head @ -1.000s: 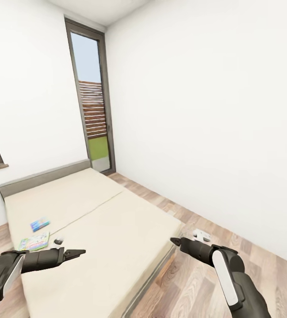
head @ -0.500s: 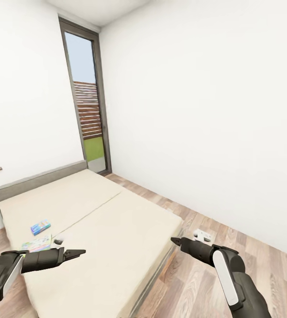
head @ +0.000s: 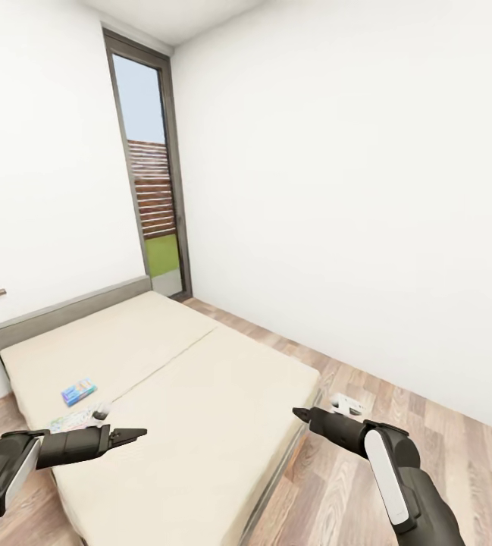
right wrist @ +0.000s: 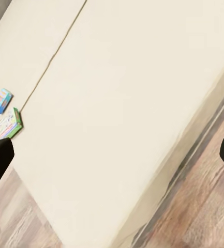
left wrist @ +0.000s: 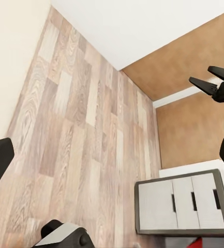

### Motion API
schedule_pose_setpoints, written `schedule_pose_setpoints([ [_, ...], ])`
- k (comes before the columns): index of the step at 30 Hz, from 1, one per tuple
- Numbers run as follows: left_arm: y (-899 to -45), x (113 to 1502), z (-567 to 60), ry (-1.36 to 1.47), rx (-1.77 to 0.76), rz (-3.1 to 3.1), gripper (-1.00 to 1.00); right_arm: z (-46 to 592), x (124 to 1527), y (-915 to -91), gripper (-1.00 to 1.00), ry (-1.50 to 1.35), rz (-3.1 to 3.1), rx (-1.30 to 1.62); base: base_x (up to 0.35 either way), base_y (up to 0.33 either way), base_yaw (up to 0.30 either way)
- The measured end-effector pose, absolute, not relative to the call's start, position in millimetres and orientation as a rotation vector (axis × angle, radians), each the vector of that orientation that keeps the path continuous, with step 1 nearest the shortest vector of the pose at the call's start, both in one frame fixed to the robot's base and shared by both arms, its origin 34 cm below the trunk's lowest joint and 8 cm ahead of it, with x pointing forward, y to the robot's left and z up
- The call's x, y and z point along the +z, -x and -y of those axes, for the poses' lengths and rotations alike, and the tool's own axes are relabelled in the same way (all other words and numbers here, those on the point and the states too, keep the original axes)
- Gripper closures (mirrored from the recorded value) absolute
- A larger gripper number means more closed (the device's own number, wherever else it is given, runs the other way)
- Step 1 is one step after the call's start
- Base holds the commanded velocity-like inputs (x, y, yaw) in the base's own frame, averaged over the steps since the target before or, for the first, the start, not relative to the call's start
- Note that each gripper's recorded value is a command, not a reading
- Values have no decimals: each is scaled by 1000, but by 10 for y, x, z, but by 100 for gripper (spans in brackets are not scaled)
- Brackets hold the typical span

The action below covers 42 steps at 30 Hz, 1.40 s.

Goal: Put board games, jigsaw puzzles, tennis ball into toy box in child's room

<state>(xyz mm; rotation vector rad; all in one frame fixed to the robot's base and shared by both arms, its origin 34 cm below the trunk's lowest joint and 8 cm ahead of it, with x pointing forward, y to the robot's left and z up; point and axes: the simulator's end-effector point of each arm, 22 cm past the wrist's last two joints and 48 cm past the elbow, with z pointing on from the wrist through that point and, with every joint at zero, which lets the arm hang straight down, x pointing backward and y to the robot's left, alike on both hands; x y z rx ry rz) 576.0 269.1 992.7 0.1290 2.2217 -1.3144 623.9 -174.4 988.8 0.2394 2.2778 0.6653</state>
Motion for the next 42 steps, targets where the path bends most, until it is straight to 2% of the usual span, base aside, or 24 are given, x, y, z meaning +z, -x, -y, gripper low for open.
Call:
schedule_pose_setpoints([
  [14,-5760,9928,-2696,-128,-1313,-2222,-100,1748,9884,-6239,-100,-240,-2279,664,-1,65,-214],
  [22,-5761,9928,-2698,-128,-1313,-2222,-100,1748,9886,-6240,-100,-240,-2278,663,0,210,-34],
  [42,-5761,9929,-2702,-127,-1313,-2222,-100,1748,9886,-6241,-100,-240,-2278,663,0,81,-2],
])
